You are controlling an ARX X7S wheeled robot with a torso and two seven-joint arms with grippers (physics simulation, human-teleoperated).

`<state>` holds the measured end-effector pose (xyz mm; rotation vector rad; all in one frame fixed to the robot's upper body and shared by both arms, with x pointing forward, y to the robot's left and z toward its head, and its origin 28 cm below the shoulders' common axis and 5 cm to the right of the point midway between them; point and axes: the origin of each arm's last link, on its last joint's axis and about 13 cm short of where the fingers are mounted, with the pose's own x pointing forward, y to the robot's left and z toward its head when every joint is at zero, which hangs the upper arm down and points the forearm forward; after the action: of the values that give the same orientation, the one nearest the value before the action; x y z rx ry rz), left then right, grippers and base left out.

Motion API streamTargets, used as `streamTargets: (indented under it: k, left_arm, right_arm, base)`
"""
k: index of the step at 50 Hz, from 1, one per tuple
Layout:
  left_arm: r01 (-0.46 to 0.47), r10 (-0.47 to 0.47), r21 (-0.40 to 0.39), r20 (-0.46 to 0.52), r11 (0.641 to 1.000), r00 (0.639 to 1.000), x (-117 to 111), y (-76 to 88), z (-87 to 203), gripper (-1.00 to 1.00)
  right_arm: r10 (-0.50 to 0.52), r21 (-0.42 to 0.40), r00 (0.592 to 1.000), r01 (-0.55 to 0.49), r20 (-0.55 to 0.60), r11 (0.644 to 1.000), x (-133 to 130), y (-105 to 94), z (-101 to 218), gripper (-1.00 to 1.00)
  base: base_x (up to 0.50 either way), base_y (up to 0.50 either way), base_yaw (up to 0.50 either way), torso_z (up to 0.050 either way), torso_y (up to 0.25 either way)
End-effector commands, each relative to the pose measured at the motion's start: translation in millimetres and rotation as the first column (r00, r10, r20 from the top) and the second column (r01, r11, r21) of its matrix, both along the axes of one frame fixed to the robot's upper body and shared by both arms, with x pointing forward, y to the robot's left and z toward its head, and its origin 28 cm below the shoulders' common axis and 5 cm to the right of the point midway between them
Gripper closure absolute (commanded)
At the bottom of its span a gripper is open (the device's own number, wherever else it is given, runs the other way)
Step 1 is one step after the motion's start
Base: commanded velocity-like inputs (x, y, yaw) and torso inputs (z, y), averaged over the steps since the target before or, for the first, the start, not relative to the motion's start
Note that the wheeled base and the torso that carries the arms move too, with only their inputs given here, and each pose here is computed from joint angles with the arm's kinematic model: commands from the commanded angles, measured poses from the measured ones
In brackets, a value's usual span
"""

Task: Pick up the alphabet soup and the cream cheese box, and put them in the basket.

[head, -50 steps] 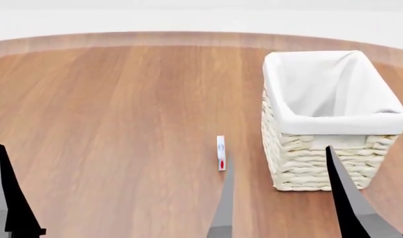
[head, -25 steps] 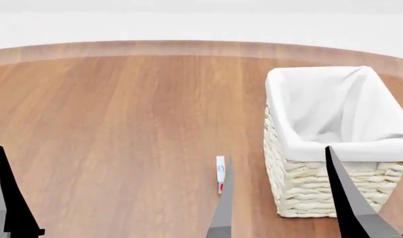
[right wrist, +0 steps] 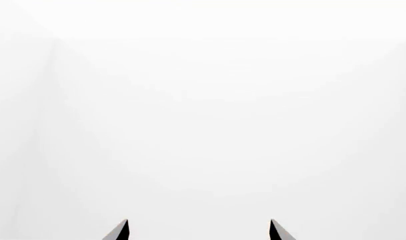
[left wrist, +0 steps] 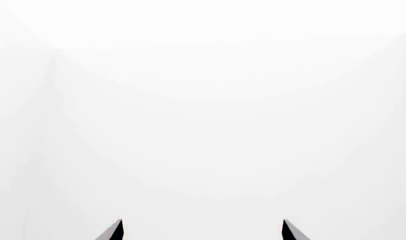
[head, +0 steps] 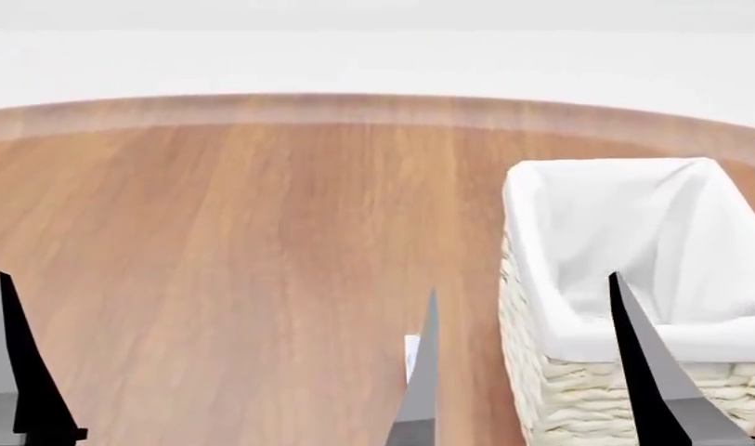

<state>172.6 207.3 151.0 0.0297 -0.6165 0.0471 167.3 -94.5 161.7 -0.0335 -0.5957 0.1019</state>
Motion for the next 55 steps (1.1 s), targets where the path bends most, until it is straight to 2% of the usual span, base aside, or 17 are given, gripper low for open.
streamTargets:
  k: [1, 16, 19, 28, 55]
  left_arm:
    - [0.000, 0.000, 0.004, -0.003, 1.000, 1.000, 0.2, -0.3, -0.5, -1.00]
    - [0.004, -0.004, 0.002, -0.006, 1.000, 1.000, 0.0, -0.5, -1.6, -1.00]
    - [0.007, -0.007, 0.016, -0.005, 1.000, 1.000, 0.0, -1.7, -2.6, -1.00]
    - [0.003, -0.003, 0.026, -0.011, 1.000, 1.000, 0.9, -2.3, -4.5, -1.00]
    - [0.000, 0.000, 0.028, -0.014, 1.000, 1.000, 2.5, -2.2, -5.5, -1.00]
  right_arm:
    - [0.001, 0.002, 1.000, -0.001, -0.002, 1.000, 0.6, -0.1, -0.6, -1.00]
    - [-0.012, 0.012, 1.000, 0.012, 0.022, 1.000, 0.8, 0.0, -0.4, -1.00]
    - [-0.025, 0.036, 0.999, 0.023, 0.043, 0.999, -0.6, -2.0, 0.5, -1.00]
    - [-0.024, 0.032, 0.999, 0.023, 0.036, 0.999, -0.8, -1.7, -0.1, -1.00]
    - [-0.020, 0.030, 0.999, 0.019, 0.029, 0.999, 0.9, -1.4, -2.0, -1.00]
  base:
    - [0.21, 0.00, 0.00, 0.000, 0.000]
    - [0.21, 0.00, 0.00, 0.000, 0.001]
    - [0.08, 0.00, 0.00, 0.000, 0.000]
    - [0.00, 0.00, 0.00, 0.000, 0.000]
    - [0.00, 0.00, 0.00, 0.000, -0.098]
